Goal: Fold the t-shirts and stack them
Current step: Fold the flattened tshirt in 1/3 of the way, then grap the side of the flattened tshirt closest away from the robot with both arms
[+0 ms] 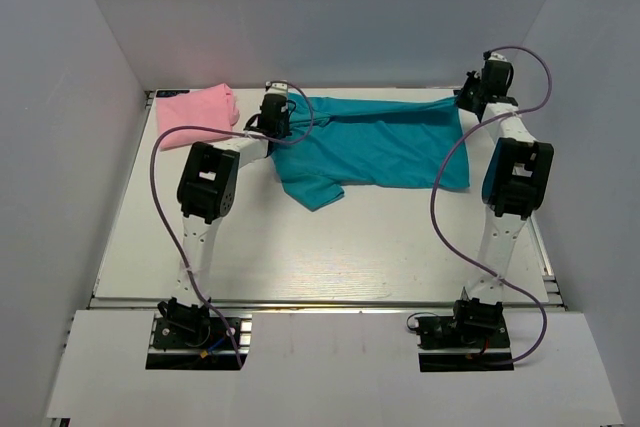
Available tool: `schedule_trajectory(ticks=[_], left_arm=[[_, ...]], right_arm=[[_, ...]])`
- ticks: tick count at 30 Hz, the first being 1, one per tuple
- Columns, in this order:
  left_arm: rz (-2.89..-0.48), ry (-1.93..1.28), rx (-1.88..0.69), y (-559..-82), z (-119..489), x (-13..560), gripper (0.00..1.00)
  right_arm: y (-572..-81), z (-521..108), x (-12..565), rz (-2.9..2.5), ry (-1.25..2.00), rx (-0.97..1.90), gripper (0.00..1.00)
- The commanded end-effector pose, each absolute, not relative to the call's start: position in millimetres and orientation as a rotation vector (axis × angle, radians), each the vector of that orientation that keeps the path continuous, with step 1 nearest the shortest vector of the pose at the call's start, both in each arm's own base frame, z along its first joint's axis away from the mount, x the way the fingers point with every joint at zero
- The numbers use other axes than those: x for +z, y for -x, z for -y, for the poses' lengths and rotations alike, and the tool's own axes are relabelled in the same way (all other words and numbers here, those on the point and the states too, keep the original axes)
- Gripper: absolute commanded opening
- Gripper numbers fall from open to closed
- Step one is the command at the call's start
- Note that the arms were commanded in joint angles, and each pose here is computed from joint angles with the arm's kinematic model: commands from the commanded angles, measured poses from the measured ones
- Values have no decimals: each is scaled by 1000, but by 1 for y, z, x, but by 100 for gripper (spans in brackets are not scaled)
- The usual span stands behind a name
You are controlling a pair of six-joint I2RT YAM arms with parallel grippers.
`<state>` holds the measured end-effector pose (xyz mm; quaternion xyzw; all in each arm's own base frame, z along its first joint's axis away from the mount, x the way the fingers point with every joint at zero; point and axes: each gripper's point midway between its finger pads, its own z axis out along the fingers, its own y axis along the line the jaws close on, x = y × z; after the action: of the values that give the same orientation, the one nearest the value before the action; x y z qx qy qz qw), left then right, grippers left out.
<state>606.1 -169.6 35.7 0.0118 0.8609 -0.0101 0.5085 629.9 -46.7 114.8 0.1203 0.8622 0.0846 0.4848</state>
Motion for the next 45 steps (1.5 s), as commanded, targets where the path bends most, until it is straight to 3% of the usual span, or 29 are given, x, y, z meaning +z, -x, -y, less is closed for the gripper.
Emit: schedule_trajectory(ticks=[1,7,10,11,12,13,14,16,17,18,20,26,27,29,30,32,36,42,45], left_arm=[[-2031,19,-97,-603,173,86,0],[-2066,35,-95,-592,170,79,0],[-2069,35,-94,-591,169,92,0],[-2079,27,-103,-590,171,93,5],[-2082,27,-102,-591,171,95,14],[-2114,22,-91,-586,169,89,41],[-2117,12,-84,-584,168,93,58],[-2123,24,-55,-579,162,101,80],[-2144,25,-37,-573,159,98,87],[-2134,32,-30,-570,156,109,93],[-2134,46,-1,-565,149,120,100],[-2126,-7,-114,-541,159,184,100],[-2189,-19,-128,-528,160,179,100],[-2274,-53,-191,-504,173,173,100],[-2308,-75,-202,-487,175,169,100],[-2385,-171,-320,-453,191,141,100],[-2420,-311,-504,-400,225,121,100],[-2573,-482,-395,-340,246,75,100],[-2608,-487,-346,-324,247,61,95]], right_arm=[[-625,50,108,-2118,-276,215,0],[-605,51,86,-2185,-286,222,0],[-597,48,79,-2218,-286,230,6],[-592,48,71,-2237,-294,231,13],[-590,48,71,-2242,-297,232,21],[-589,47,71,-2245,-295,235,29],[-590,46,72,-2245,-285,237,50],[-588,48,76,-2260,-284,237,66],[-587,49,80,-2261,-276,232,71],[-585,51,85,-2268,-283,225,90],[-586,55,101,-2247,-281,204,90],[-562,62,143,-2220,-336,165,90],[-550,64,159,-2201,-386,166,90],[-524,63,134,-2270,-444,156,90],[-514,62,160,-2220,-462,169,90],[-484,59,129,-2293,-535,167,90],[-449,55,127,-2294,-626,192,90],[-419,49,123,-2322,-637,217,90],[-412,47,123,-2323,-634,227,90]])
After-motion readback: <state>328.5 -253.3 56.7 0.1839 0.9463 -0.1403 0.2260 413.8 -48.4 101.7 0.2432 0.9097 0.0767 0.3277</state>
